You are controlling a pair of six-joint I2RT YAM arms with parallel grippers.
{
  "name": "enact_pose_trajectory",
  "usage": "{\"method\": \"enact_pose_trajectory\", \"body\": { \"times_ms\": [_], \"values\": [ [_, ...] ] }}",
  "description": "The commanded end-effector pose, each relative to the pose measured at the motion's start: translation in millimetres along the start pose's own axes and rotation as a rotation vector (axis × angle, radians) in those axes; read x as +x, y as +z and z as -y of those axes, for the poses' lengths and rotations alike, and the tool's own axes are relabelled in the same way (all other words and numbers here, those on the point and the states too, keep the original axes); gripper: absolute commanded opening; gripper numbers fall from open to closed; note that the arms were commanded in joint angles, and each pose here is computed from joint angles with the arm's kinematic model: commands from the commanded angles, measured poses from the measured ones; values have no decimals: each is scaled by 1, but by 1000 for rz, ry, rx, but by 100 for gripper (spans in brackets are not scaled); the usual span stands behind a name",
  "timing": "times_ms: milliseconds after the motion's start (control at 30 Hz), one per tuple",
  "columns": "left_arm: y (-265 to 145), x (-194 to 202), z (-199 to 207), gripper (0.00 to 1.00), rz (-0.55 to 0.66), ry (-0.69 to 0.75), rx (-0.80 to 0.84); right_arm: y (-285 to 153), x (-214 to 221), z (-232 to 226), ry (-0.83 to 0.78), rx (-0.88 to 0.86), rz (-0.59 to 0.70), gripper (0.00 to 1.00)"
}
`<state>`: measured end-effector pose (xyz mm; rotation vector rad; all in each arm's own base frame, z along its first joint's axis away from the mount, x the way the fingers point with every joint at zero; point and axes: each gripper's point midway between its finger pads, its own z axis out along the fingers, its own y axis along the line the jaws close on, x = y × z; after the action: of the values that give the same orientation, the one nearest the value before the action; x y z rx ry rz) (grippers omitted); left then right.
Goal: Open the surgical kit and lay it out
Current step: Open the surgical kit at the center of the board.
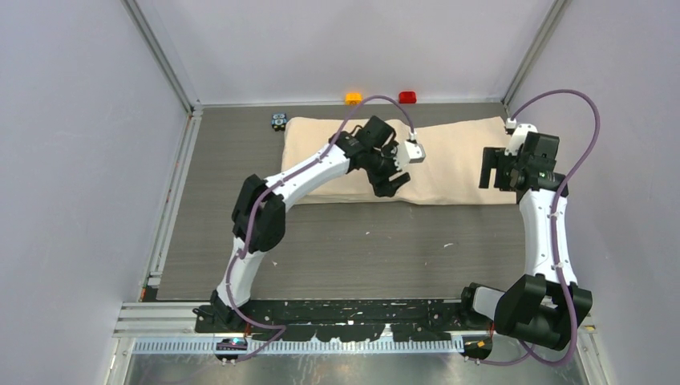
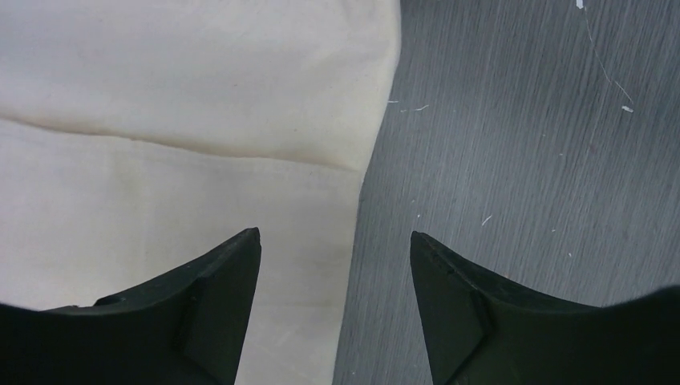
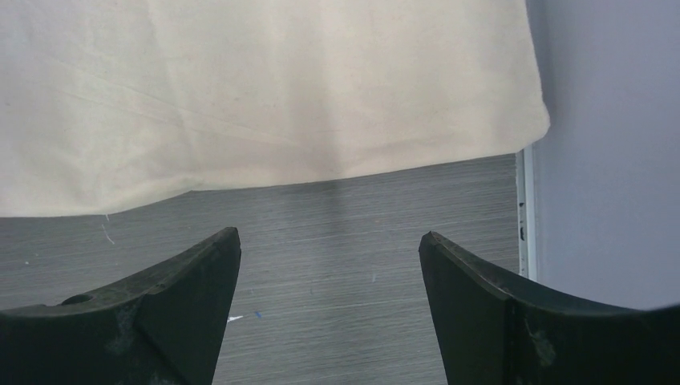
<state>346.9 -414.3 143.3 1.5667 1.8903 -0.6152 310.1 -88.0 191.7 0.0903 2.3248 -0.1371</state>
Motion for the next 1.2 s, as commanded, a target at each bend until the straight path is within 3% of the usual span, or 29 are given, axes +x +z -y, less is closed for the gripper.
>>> {"method": "enact_pose_trajectory", "body": {
  "times_ms": [0, 267, 633, 733, 1067, 1167],
  "values": [
    [8, -4, 1, 69, -44, 47, -8, 0, 1, -9, 29, -39, 18, 87],
    [32, -5, 1, 58, -41, 34, -28, 4, 13, -14, 36, -58, -4, 87],
    [33, -5, 6, 29, -36, 10, -10, 8, 18, -16, 41, -67, -23, 87],
    [32, -6, 7, 19, -36, 7, -1, 9, 20, -15, 41, -67, -29, 87],
    [4, -23, 16, 10, -14, -16, 14, 14, 27, -16, 34, -73, -55, 86],
    [-3, -27, 16, 0, -9, -18, 1, 15, 28, -17, 30, -76, -59, 86]
  ]
}}
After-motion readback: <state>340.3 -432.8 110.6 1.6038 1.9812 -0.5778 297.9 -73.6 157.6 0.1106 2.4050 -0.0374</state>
